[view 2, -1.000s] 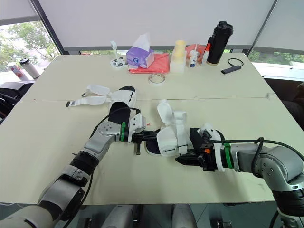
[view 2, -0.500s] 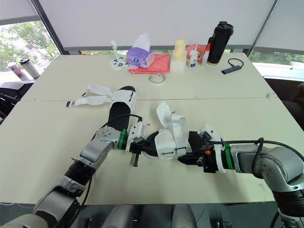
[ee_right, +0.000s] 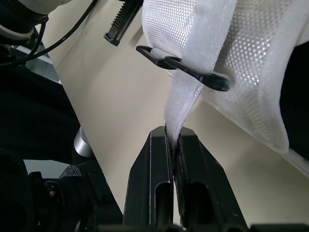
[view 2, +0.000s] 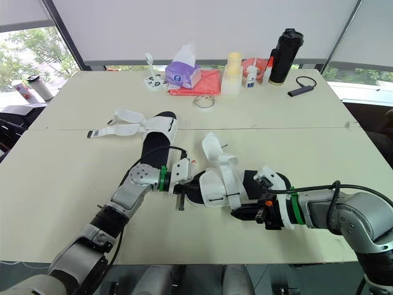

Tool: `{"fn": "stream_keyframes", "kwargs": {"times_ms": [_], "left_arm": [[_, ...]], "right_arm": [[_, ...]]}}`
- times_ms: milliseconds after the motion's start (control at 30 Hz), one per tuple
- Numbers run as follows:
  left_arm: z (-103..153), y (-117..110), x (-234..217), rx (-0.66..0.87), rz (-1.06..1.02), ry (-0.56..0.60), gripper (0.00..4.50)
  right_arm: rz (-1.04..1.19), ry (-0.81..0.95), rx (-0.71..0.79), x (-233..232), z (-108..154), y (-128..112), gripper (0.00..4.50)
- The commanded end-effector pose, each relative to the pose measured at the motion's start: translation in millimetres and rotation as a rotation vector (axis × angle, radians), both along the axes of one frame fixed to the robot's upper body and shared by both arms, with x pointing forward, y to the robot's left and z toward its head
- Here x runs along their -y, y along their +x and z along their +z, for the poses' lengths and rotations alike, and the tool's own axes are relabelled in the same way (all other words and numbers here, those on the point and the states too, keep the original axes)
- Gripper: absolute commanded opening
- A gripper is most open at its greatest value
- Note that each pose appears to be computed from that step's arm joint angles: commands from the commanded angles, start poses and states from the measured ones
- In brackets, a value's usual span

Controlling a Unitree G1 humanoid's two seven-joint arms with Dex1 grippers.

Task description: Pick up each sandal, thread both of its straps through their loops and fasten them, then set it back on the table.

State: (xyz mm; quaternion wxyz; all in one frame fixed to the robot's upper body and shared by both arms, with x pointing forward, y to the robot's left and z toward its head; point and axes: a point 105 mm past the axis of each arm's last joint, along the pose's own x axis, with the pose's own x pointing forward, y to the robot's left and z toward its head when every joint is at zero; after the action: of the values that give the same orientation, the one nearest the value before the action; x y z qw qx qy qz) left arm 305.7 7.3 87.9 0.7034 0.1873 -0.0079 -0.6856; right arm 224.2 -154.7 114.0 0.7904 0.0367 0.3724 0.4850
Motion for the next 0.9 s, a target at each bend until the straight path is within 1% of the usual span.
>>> {"fn": "stream_keyframes", "kwargs": {"times_ms": [33,100,167,400,467,700,767,900], "left_arm": [[-20.2,-6.3,-3.3,-0.029,-0.016,0.082,0.00],[-25.4,-9.5,-5.8,-0.041,-0.031,0.115,0.00],[-28.8,-10.3,-8.8,-0.050,-0.033,0.139,0.00],[-27.6,-6.5,-11.2,-0.051,-0.014,0.137,0.00],[-26.8,-4.7,-11.7,-0.050,-0.008,0.134,0.00],[-25.4,-2.8,-11.5,-0.048,-0.005,0.129,0.00],[-26.1,-2.9,-11.6,-0.044,-0.007,0.133,0.00],[-25.5,-3.0,-10.7,-0.047,-0.008,0.127,0.00]], "right_arm": [[0.029,0.005,0.041,-2.4,10.8,-3.1,0.04],[0.039,0.002,0.039,-1.2,12.7,-7.2,0.04],[0.069,-0.003,0.031,1.7,18.7,-18.3,0.04],[0.205,-0.012,0.050,-2.6,37.3,-52.7,0.04],[0.238,-0.021,0.069,-4.4,41.5,-59.0,0.04],[0.302,-0.046,0.128,-5.5,50.4,-68.1,0.04],[0.309,-0.040,0.168,-5.6,56.7,-66.5,0.04],[0.285,-0.019,0.232,-2.9,70.3,-52.3,0.04]]}}
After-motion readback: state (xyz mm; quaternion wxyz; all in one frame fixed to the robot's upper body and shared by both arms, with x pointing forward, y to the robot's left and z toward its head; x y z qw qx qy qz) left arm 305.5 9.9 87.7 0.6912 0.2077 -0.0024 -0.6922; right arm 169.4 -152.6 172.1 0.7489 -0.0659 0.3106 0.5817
